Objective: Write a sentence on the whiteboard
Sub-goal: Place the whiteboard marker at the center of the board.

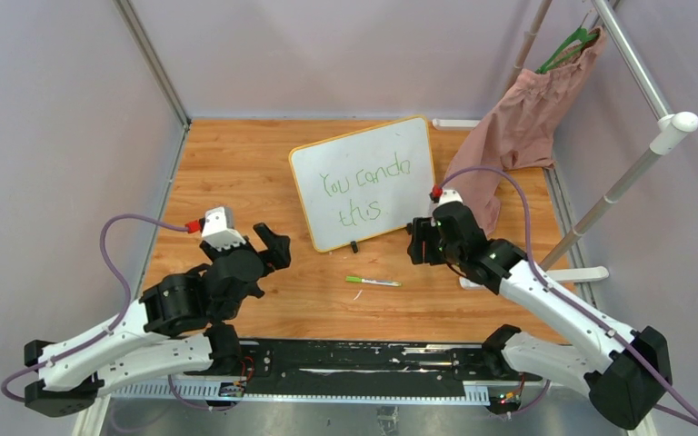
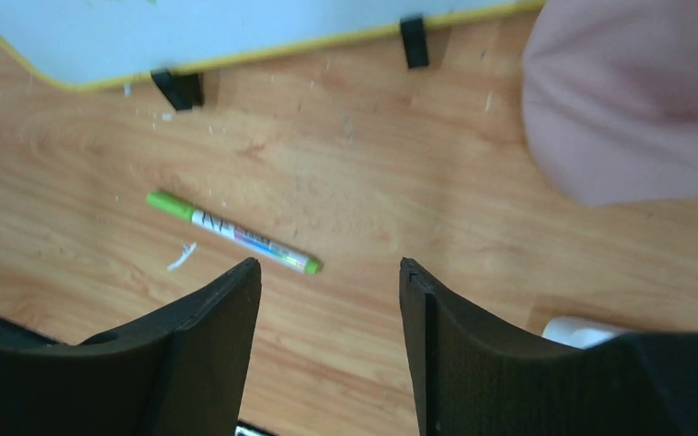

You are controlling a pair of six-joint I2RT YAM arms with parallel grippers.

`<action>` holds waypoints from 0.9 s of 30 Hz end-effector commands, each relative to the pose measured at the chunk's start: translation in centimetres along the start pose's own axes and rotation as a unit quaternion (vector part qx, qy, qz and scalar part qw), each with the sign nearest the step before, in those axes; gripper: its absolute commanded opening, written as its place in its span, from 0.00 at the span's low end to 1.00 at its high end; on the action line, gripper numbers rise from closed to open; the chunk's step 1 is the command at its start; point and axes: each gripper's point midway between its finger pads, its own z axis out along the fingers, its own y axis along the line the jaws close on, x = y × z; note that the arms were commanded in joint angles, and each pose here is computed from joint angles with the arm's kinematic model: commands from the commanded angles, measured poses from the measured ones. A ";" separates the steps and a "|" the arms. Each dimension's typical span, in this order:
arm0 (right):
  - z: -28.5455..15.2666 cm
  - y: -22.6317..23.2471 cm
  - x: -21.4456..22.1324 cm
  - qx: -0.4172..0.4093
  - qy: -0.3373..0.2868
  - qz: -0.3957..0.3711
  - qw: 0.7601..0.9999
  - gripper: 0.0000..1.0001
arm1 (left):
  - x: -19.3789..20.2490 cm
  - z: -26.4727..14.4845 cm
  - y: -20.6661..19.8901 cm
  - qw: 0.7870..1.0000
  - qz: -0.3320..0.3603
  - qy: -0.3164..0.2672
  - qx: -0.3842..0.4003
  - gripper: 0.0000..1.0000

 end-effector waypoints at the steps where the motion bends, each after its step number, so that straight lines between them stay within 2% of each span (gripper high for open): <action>1: -0.4 1.3 5.6 -0.049 0.066 0.049 0.995 0.59 | -0.2 0.0 -0.1 0.997 0.071 -0.015 0.037 1.00; 6: 0.4 1.9 8.9 -0.069 0.093 0.106 0.988 0.49 | -0.4 -0.7 -0.6 0.991 0.051 -0.046 0.116 1.00; 10: 1.4 2.4 10.3 -0.077 0.112 0.139 0.981 0.46 | -1.0 -1.4 -0.6 0.985 0.027 -0.066 0.154 1.00; 19: 4.0 3.2 10.7 -0.071 0.124 0.174 0.974 0.46 | 0.4 -1.2 0.2 0.988 0.080 -0.025 0.126 1.00; 27: 5.3 3.4 11.1 -0.063 0.136 0.177 0.973 0.42 | 1.2 -1.0 -0.2 0.988 0.085 -0.015 0.131 1.00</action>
